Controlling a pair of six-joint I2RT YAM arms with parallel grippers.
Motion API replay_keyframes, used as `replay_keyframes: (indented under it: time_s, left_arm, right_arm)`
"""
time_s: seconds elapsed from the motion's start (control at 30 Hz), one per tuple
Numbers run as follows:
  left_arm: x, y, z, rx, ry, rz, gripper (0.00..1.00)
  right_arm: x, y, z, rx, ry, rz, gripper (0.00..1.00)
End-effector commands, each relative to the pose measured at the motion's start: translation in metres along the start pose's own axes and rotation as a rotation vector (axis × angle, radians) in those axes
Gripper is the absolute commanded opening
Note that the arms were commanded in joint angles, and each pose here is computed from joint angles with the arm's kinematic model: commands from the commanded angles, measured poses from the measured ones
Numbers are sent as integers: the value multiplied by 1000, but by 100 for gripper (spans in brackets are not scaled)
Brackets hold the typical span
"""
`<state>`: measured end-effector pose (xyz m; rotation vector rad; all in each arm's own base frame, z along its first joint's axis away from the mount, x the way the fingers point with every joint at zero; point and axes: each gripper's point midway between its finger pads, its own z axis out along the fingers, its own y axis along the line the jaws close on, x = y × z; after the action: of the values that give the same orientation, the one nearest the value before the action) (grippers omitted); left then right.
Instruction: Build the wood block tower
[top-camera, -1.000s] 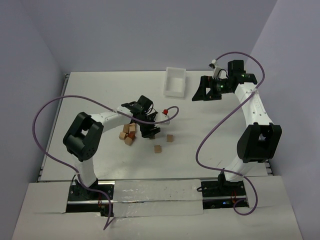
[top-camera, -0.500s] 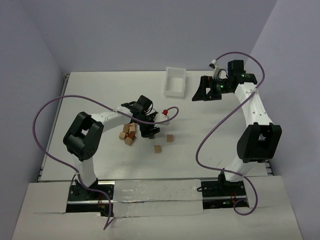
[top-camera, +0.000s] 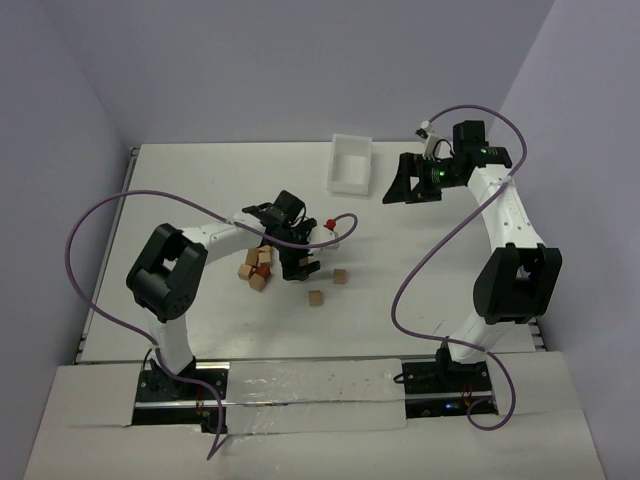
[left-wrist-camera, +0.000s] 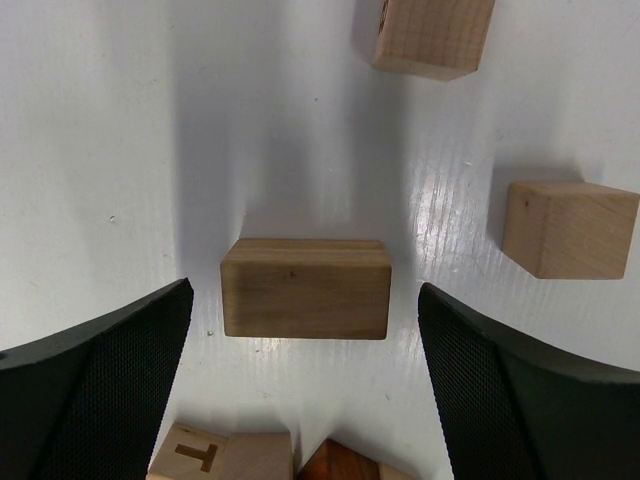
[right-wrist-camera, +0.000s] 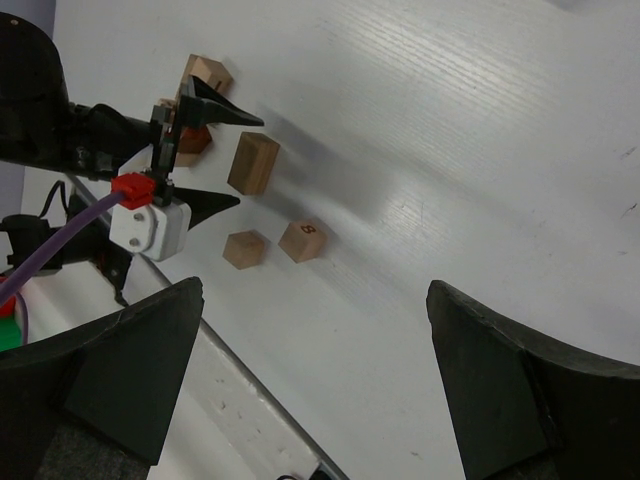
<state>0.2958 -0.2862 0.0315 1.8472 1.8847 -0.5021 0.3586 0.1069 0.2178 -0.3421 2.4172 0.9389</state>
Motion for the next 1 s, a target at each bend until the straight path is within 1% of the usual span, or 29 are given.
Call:
replay_keyframes:
  time_s: [0.0, 0.13, 0.2, 0.27, 0.37, 0.43, 0.5, 0.6, 0.67, 0.77, 0.83, 0.97]
  left_arm:
    - [-48, 17, -37, -72, -105, 40, 99]
    - [-88, 19, -84, -122, -185, 59, 99]
    - [-111, 19, -119, -168, -244, 79, 99]
    - [-114, 18, -140, -208, -266, 81, 99]
    - [-96, 22, -159, -257, -264, 53, 99]
    - [-72, 22, -161, -258, -247, 20, 97]
    - [-47, 24, -160, -252, -214, -6, 92]
    - [-19, 21, -155, -201, -224, -7, 85]
    - [-4, 20, -151, -185, -229, 10, 86]
    - [5, 23, -146, -177, -237, 24, 89]
    - [12, 27, -136, -154, -223, 13, 91]
    - [23, 37, -120, -123, -197, -2, 91]
  right_arm:
    - [-8, 11, -6, -4, -17, -35, 100]
    - [-8, 13, -9, 6, -23, -44, 100]
    - [-9, 13, -10, 16, -30, -54, 100]
    - [-8, 9, -10, 38, -32, -56, 100]
    - [-6, 8, -9, 43, -29, -56, 100]
    - [-6, 9, -9, 44, -29, -57, 100]
    - [-5, 10, -9, 46, -30, -62, 100]
    - [-4, 11, -9, 50, -30, -70, 100]
    - [-4, 10, -10, 59, -31, -71, 100]
    - [-3, 9, -11, 72, -32, -77, 100]
    - [-1, 16, -7, 67, -23, -98, 100]
    - [-1, 16, -6, 78, -21, -104, 100]
